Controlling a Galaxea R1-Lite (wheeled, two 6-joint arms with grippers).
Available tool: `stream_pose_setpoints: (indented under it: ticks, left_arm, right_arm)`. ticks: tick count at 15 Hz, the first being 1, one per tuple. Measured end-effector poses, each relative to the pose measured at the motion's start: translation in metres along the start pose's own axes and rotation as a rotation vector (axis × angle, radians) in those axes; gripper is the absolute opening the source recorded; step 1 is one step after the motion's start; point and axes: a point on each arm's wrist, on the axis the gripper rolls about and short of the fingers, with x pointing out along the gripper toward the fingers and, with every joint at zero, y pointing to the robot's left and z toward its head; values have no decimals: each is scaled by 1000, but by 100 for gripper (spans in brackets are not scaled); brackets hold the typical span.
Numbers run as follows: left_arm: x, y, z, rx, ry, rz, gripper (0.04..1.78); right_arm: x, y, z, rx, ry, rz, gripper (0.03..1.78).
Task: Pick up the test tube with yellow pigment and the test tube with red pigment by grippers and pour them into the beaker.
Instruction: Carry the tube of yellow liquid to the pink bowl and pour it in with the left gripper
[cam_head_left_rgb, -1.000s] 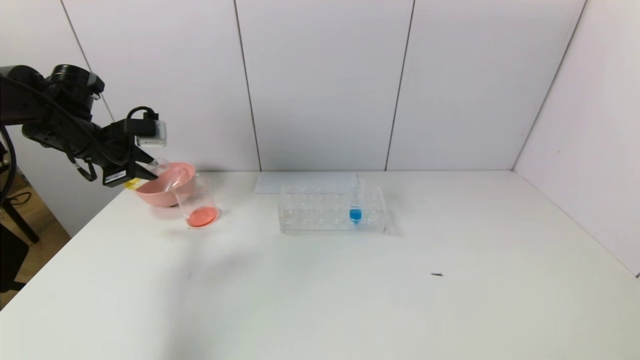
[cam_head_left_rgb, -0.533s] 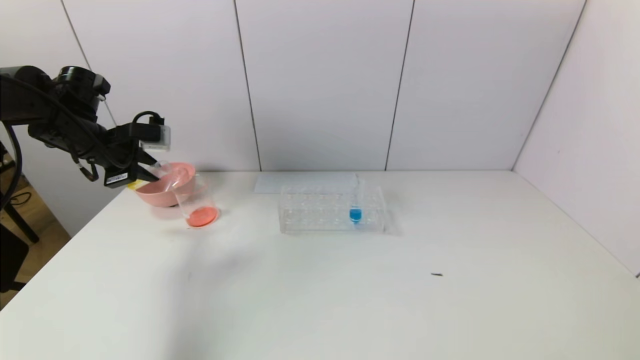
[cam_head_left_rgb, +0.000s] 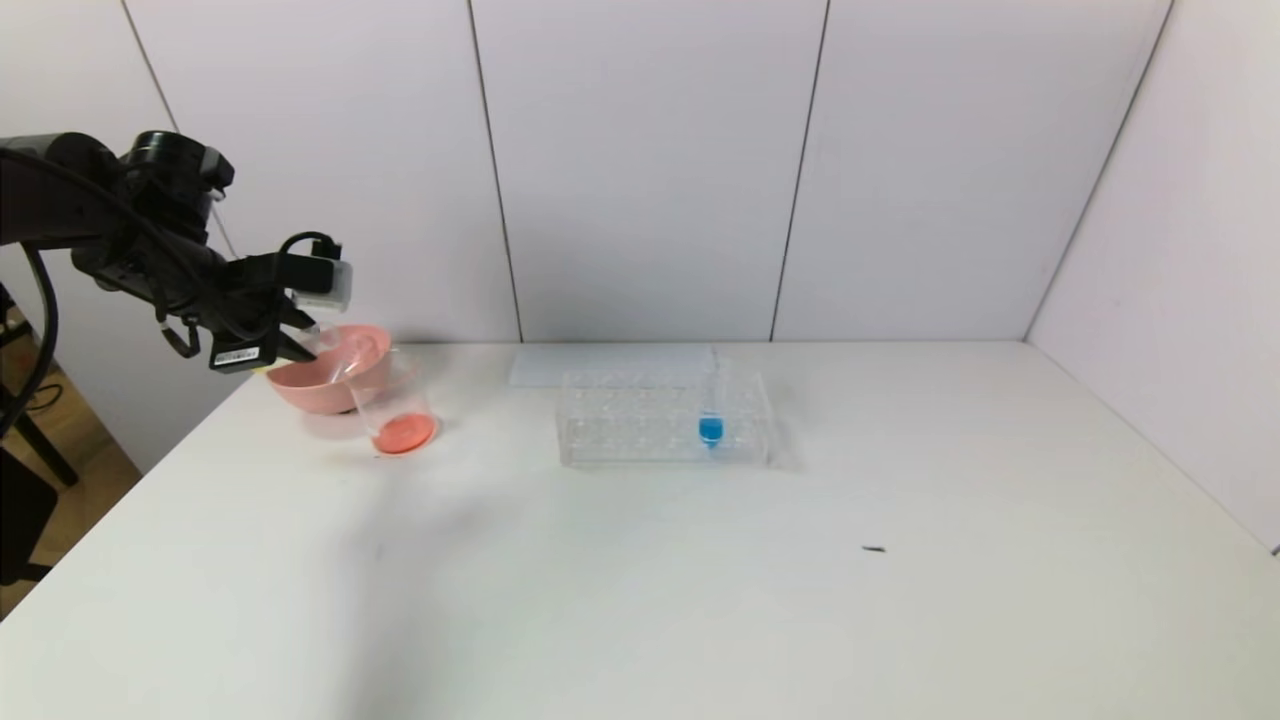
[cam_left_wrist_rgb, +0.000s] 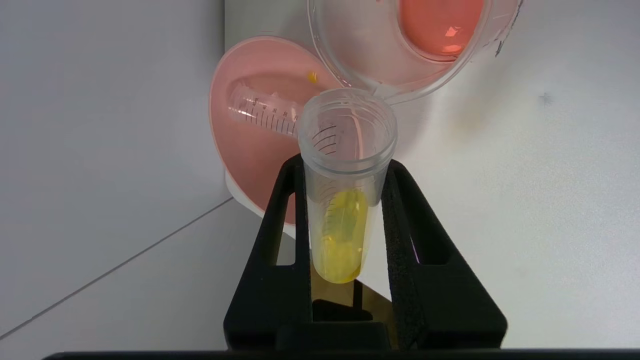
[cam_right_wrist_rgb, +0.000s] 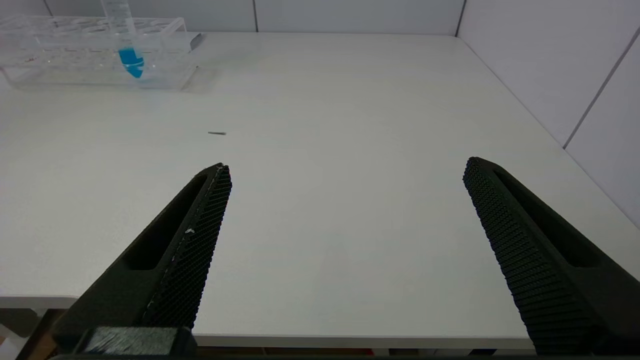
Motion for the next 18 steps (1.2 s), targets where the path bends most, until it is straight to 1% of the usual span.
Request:
stream_pose_setpoints:
  ticks: [3,6,10,12,15,18]
  left_arm:
    - [5,0,5,21,-5,0,45]
    - [10,-1,5,31,43,-7,45]
    - [13,-2,11,62,69,-11,45]
    - [15,-1,17,82,85,0,45]
    - [16,-1,19,102,119,5,45]
    - [16,-1,21,114,117,9,45]
  right_arm:
    - [0,0,0,0,0,0,170]
    - [0,0,0,0,0,0,170]
    - [0,0,0,0,0,0,170]
    - [0,0,0,0,0,0,170]
    - [0,0,0,0,0,0,170]
    - [0,0,0,0,0,0,170]
